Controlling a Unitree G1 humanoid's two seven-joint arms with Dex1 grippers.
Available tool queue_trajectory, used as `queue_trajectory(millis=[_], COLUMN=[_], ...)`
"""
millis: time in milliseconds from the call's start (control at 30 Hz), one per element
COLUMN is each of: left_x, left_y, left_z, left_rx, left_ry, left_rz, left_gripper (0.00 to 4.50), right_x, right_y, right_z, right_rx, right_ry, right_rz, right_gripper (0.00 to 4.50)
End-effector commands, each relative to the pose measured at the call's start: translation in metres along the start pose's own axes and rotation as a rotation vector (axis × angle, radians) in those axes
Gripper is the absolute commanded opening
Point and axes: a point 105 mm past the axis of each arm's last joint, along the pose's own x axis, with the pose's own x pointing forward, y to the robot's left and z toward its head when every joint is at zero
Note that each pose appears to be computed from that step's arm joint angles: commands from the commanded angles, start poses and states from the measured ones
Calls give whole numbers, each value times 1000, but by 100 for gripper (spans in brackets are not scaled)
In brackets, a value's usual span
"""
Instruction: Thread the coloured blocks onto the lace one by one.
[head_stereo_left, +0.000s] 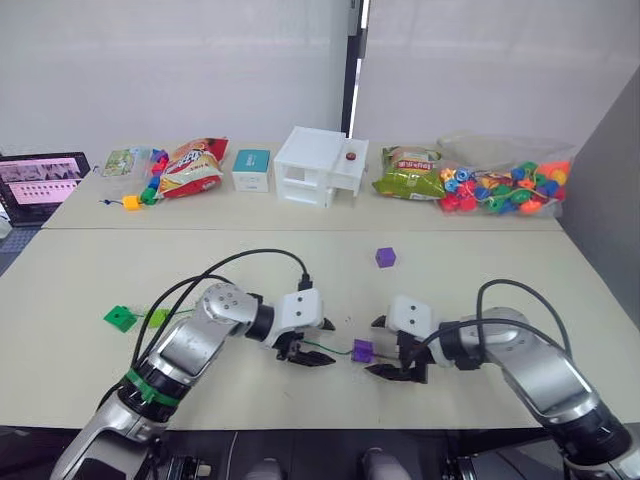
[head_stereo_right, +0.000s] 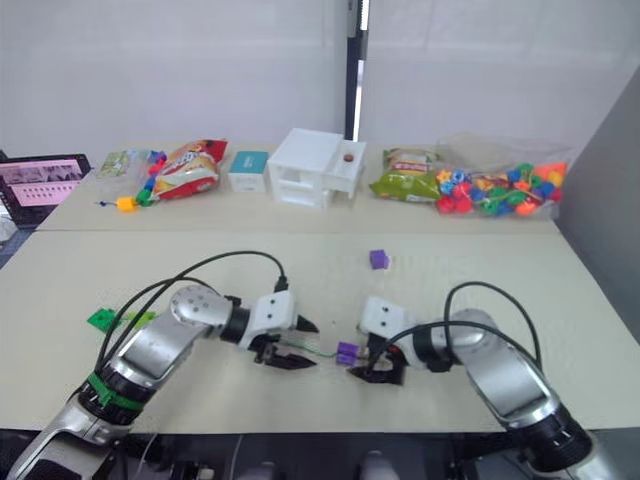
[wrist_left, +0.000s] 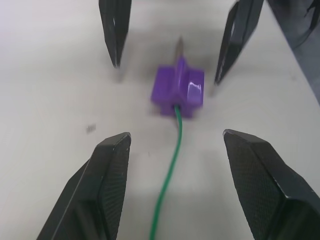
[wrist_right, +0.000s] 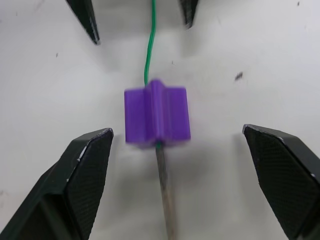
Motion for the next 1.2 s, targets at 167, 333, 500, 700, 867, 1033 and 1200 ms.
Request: queue_trajectory(millis=[167, 333, 500, 700, 867, 1033, 1200], left_x=[26, 37, 37, 36, 31, 23, 12], left_y=[-3, 0, -1, -2, 1, 5, 8], left_z=[3, -1, 0, 0, -1, -4, -10], left_rx=[14, 17, 25, 26, 19, 2, -13], left_ry=[-12, -6, -14, -21, -22, -20, -15], left_rz=[-53, -49, -58, -52, -36, -12, 12], left_gripper=[311, 286, 136, 134, 134, 134, 134], right_x=[-5, -3, -3, -2, -4, -4, -3], right_y=[-1, 0, 1, 3, 2, 1, 1], right_z=[-2, -3, -4, -8, -13, -8, -8], right_rx=[-22, -27, -32, -45, -69, -79, -88], right_ry=[2, 5, 10, 17, 32, 8, 11], right_rz=[-32, -25, -18, -8, -6, -8, -7], right_gripper=[446, 449, 369, 165, 0, 0, 0])
